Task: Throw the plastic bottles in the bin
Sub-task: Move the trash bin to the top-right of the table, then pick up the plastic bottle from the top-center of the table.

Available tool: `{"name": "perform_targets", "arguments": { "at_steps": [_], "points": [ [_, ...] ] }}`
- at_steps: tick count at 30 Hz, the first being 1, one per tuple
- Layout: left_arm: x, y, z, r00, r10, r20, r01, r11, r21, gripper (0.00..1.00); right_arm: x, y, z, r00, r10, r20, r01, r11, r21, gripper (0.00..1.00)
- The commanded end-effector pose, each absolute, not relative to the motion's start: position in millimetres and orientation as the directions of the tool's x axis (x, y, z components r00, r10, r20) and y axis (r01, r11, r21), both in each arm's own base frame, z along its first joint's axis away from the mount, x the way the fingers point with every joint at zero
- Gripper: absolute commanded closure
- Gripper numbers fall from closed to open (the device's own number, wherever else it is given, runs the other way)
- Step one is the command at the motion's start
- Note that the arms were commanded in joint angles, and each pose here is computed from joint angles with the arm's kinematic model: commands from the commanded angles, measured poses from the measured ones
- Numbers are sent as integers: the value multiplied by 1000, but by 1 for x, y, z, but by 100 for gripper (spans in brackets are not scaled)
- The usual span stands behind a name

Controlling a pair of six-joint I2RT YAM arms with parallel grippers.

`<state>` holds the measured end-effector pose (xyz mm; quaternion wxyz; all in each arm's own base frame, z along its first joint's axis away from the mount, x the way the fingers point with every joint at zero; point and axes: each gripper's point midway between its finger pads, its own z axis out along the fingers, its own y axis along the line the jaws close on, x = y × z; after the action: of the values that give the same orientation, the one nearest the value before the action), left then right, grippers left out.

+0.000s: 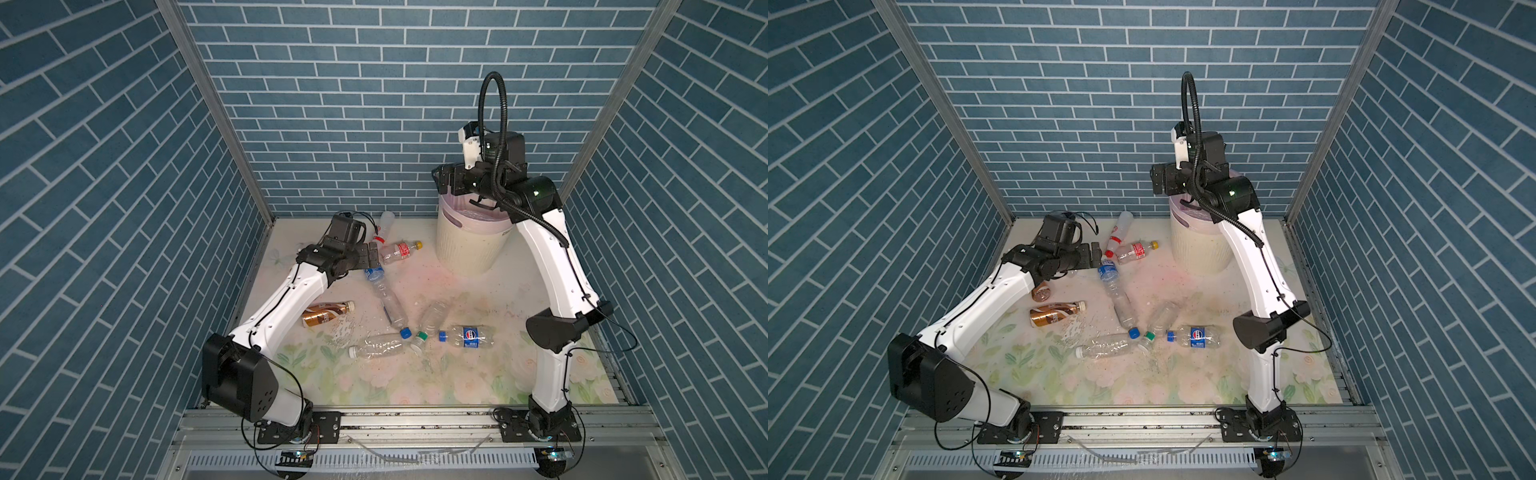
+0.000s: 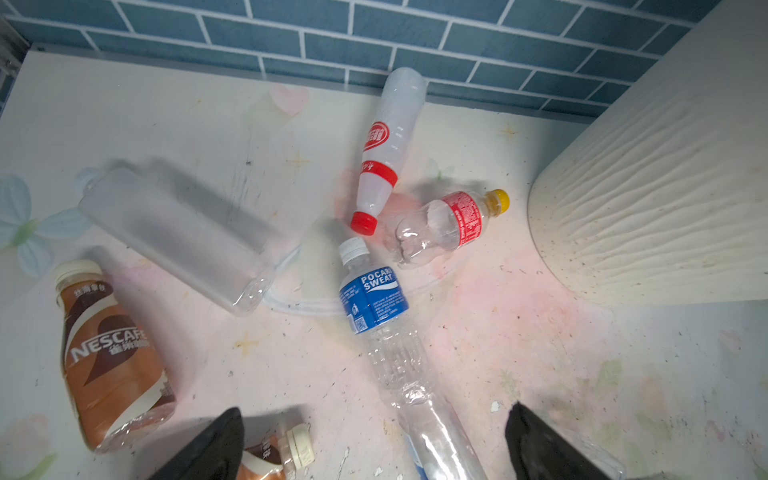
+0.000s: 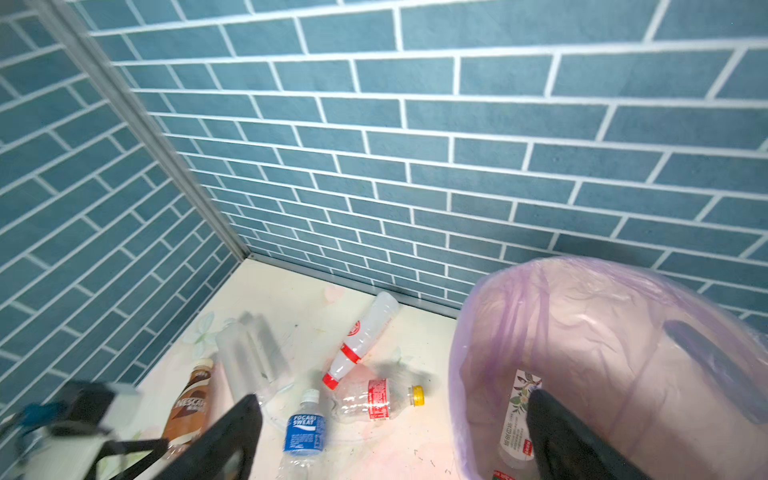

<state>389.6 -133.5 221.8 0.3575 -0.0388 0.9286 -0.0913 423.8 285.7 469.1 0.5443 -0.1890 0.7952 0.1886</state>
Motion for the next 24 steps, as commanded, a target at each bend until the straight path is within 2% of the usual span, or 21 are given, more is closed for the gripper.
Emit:
{"name": "perform_targets", "arguments": {
  "at_steps": [1, 6, 13, 15, 18, 21, 24],
  "points": [
    [377, -107, 206, -777, -229, -587, -106, 966, -237, 1, 412, 320, 417, -369, -265, -891, -555, 832, -17, 1],
    [355, -75, 178, -837, -273, -474, -200, 959, -200, 1, 385, 370, 352, -400, -378, -835, -643, 765, -38, 1],
    [320, -64, 159, -896, -190, -401, -155, 981, -119, 1, 348, 414, 277, -450, -445, -775, -720, 694, 19, 1],
    [315, -72, 155, -909, -162, -384, -111, 982, -151, 1, 341, 418, 257, -468, -457, -757, -724, 689, 32, 1],
    [319, -97, 150, -916, -152, -373, -48, 961, -272, 1, 334, 418, 233, -495, -470, -731, -724, 688, 48, 1],
    [331, -117, 144, -917, -185, -353, -42, 926, -375, 1, 333, 408, 221, -506, -479, -717, -711, 702, 32, 1],
    [345, -128, 138, -921, -197, -335, -48, 913, -406, 1, 331, 394, 218, -507, -488, -710, -696, 718, 4, 1]
  ]
}}
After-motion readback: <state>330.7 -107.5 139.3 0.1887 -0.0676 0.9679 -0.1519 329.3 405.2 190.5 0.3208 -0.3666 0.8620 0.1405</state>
